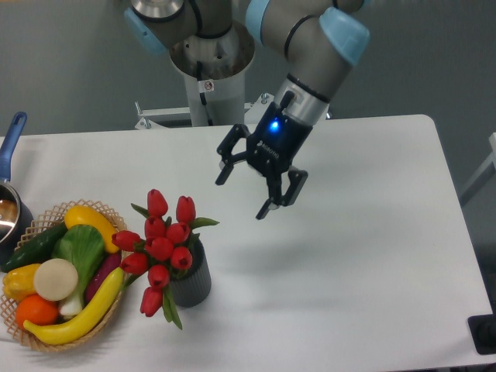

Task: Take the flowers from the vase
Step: 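Lower the open gripper around the tulip stems above the vase rim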

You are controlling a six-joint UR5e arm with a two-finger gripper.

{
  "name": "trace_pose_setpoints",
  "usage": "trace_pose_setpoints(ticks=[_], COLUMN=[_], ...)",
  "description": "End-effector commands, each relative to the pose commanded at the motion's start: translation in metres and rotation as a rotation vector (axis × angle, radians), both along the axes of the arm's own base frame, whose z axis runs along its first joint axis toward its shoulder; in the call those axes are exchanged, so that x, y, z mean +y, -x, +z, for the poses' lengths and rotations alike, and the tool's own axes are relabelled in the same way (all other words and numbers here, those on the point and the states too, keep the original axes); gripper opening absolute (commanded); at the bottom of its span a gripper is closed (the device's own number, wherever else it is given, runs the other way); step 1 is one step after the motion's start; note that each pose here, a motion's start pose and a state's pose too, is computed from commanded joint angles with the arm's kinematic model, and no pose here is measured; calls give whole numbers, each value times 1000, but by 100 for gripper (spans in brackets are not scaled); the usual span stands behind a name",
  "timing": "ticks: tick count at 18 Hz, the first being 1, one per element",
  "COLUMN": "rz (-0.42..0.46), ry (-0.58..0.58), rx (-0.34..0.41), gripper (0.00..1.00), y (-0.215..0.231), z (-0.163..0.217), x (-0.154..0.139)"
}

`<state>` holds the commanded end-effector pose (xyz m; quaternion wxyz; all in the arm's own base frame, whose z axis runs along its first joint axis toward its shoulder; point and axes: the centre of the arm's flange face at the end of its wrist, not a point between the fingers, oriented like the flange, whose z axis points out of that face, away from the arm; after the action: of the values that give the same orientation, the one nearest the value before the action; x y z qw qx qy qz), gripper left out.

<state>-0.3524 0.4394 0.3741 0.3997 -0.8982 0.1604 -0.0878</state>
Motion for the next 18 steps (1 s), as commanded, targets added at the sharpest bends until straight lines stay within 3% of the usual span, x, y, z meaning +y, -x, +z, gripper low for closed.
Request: trace_pose_setpoints(ticks=[4,12,18], rz=[9,-65,-84], ry=[-64,-101,-99], rx=[-118,-37,-37], gripper=[100,100,100], y=[-2,-15,-18], z=[-6,-26,-33], x=[15,49,59])
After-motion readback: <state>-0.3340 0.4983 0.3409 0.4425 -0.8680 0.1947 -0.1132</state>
